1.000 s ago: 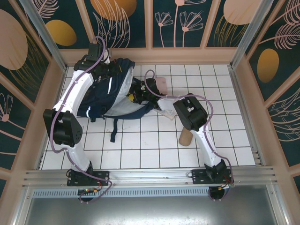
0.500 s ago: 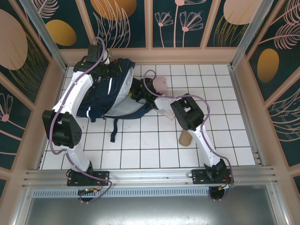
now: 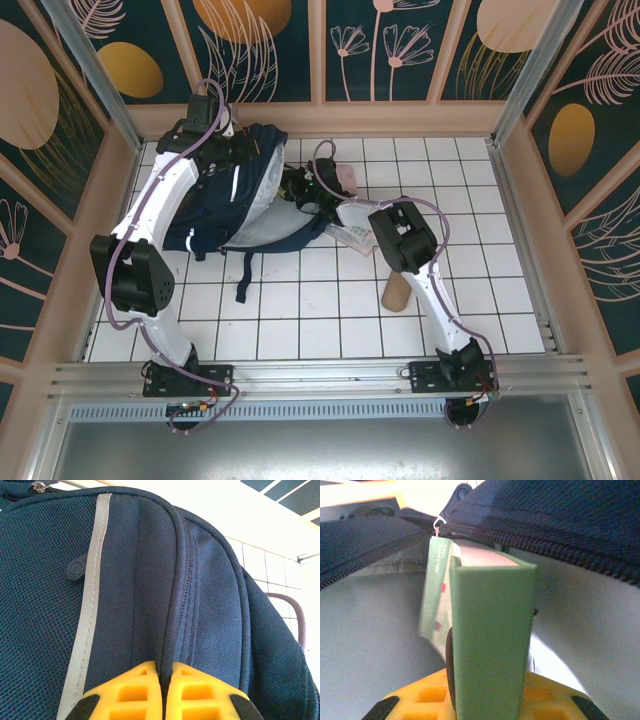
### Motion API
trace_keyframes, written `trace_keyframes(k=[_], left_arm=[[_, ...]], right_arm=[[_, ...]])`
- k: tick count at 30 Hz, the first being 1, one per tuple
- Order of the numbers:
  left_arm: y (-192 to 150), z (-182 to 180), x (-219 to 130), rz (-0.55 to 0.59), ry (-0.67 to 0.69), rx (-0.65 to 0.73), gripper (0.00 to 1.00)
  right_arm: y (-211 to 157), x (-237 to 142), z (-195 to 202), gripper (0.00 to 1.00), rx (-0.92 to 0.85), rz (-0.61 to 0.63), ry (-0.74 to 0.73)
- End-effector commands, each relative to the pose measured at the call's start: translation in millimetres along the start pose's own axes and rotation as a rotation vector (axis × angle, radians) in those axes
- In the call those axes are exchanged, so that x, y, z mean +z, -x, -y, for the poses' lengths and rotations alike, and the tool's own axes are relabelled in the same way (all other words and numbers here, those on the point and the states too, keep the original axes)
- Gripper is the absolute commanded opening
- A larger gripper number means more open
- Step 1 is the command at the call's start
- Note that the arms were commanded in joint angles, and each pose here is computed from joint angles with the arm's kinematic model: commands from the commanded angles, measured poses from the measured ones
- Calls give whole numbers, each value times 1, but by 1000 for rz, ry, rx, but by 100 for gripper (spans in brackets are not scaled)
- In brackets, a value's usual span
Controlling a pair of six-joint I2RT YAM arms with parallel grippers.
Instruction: Pack books, pencil case, and school supplies into a backpack
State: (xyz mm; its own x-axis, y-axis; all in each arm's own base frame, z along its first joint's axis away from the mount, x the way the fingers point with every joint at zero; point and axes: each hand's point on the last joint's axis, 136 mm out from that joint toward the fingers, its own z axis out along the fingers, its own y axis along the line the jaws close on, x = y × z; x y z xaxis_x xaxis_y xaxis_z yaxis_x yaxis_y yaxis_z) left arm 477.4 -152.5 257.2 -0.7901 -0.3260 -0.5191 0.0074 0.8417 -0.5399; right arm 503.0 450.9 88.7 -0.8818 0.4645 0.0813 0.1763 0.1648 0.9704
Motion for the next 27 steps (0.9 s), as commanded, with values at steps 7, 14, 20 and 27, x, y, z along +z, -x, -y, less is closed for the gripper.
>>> trace_keyframes(k=[7,14,20,27], left_arm=[[28,47,-37,106,-155,54,0],[23,54,-38,94,-205,27,0],[15,52,-32,70,-230,-6,0],[17,51,-46,104,-201,22,0]], right_arm=[[-89,15,28,0,-78,-320,-79],[-117,50,28,0,-90,-380,-71],[-136,82,15,0,-108,-420,-46],[-128,63,9,38,-179,-389,-88]])
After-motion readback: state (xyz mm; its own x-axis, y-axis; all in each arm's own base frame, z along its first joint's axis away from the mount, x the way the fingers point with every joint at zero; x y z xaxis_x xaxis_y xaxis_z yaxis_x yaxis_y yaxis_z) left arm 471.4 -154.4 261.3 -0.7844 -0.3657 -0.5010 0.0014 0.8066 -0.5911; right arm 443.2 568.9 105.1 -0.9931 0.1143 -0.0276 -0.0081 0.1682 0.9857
